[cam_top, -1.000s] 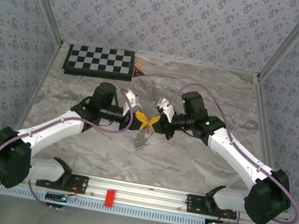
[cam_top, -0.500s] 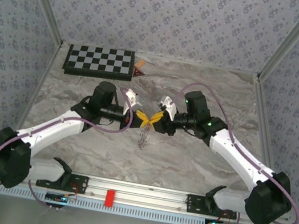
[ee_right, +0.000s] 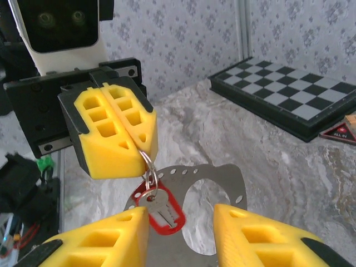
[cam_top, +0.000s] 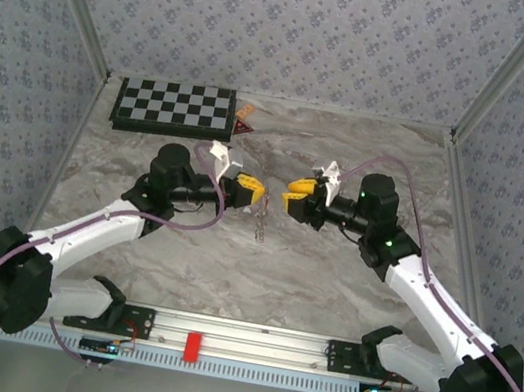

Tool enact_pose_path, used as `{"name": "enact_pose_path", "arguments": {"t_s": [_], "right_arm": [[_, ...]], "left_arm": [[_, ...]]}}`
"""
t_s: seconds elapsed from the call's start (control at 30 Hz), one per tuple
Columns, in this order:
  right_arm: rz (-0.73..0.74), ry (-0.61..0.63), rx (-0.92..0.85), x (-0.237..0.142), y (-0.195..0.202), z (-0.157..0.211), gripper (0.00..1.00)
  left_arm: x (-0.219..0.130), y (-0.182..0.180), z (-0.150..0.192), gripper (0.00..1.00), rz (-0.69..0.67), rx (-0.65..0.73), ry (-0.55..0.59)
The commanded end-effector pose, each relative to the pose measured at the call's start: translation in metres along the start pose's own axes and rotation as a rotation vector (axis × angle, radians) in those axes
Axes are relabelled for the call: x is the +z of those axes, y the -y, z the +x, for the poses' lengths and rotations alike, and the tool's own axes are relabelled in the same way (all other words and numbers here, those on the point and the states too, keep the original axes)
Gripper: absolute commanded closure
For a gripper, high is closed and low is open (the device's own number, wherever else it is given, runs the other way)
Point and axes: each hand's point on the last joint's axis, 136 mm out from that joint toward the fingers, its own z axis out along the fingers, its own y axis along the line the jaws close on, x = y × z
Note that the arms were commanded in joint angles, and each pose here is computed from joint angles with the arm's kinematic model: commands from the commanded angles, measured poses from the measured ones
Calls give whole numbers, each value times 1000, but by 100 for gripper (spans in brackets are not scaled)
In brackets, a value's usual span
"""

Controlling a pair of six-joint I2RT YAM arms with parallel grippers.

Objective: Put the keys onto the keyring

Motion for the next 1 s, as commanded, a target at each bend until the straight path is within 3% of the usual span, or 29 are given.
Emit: {"name": "enact_pose_path", "arguments": {"t_s": [0.0,0.2,0.9,0.97], "right_arm": [[-17,105,27,-3,-5,-26,64],[-96,148,95,2,-9,-41,62],[-135,223,158,5,-2,-55,62],[-152,221,164,6,-4,-55,66]], "left_arm": [[-4,6,-39,100,-2,51,148],[-4,6,-49,100,-19,51,213],[-8,14,-59,100,-20,60,277],[-8,14,-59,100,-22,62,275]]}}
